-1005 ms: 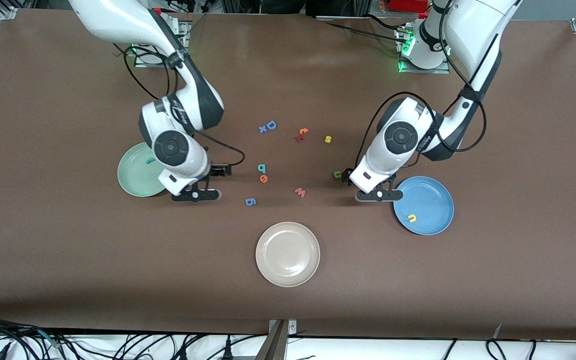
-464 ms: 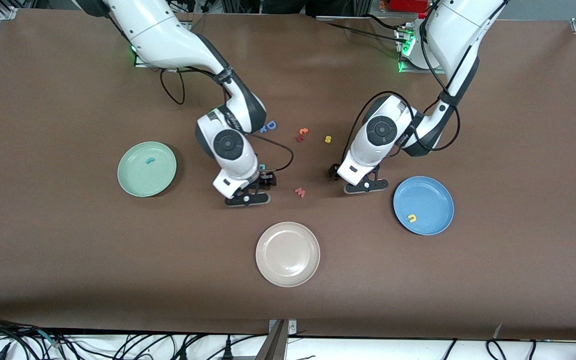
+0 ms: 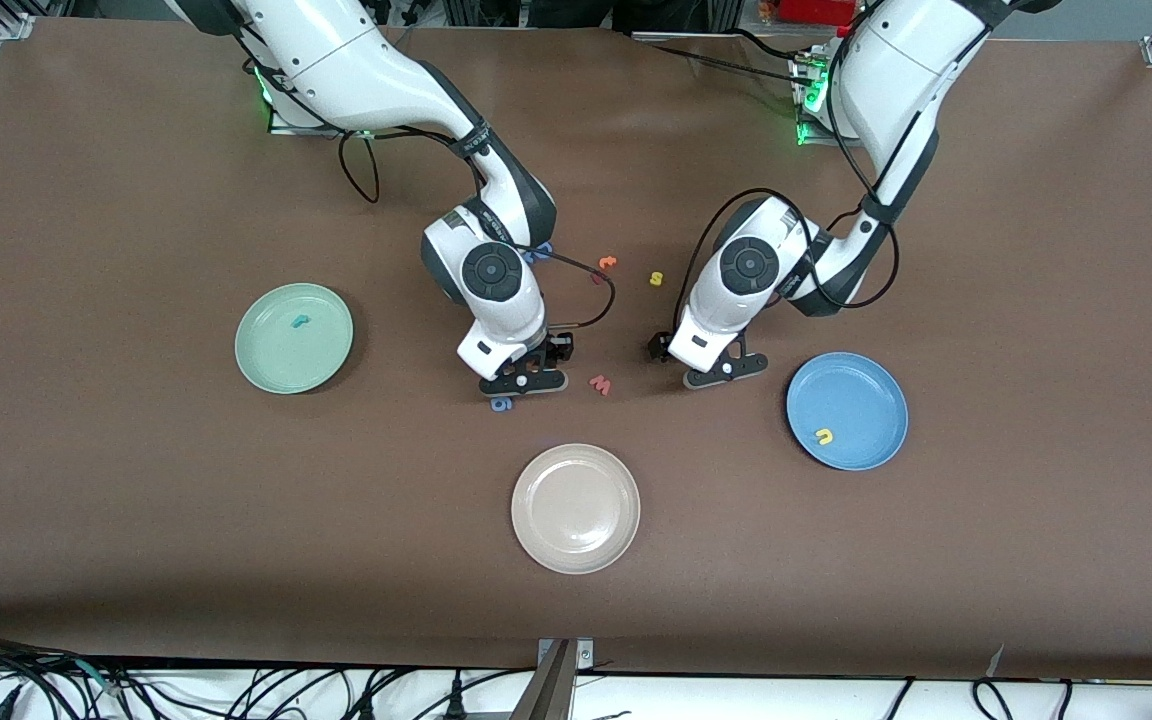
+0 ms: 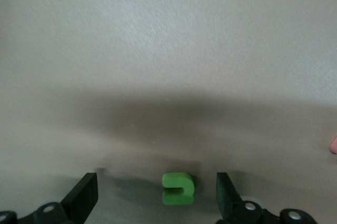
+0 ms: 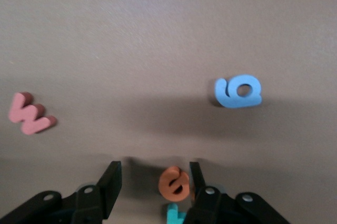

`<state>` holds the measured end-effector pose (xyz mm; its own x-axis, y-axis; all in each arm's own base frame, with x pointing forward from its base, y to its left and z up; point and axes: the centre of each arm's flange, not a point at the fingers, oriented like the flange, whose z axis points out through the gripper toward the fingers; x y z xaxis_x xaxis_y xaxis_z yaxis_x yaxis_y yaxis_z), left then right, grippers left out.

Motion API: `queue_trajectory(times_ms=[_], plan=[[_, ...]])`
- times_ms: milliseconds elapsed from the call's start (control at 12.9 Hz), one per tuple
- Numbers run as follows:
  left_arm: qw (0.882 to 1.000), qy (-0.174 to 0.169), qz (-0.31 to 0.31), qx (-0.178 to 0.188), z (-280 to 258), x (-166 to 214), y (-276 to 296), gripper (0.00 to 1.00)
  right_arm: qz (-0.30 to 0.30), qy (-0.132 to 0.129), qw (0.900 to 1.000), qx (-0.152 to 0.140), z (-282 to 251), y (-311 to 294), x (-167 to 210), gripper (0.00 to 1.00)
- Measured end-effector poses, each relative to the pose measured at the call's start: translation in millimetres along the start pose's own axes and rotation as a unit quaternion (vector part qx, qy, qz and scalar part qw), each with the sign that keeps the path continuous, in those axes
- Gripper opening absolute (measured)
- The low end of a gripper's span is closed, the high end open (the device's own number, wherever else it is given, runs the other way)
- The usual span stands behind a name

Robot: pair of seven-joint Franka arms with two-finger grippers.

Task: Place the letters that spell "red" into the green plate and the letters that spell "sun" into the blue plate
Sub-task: 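Grasp the green c with the left gripper, the orange e with the right gripper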

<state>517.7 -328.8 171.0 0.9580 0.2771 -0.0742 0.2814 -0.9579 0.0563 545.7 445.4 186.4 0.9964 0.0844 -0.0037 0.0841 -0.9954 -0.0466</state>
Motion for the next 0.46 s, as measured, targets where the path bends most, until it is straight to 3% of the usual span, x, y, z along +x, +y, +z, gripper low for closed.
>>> queue_trajectory(times_ms=[309, 387, 464], plan=[[1.000, -0.004, 0.001, 0.002, 7.4, -4.4, 2.0, 0.98, 0.000, -0.016, 1.000, -0.011, 4.2, 2.8, -3.6, 0.60], [1.000, -0.004, 0.001, 0.002, 8.0, -4.6, 1.9, 0.91, 0.000, -0.017, 1.000, -0.011, 5.0, 3.1, -4.1, 0.60], [1.000, -0.004, 0.001, 0.002, 8.0, -4.8, 2.1, 0.91, 0.000, -0.018, 1.000, -0.012, 5.5, 3.4, -4.4, 0.59]])
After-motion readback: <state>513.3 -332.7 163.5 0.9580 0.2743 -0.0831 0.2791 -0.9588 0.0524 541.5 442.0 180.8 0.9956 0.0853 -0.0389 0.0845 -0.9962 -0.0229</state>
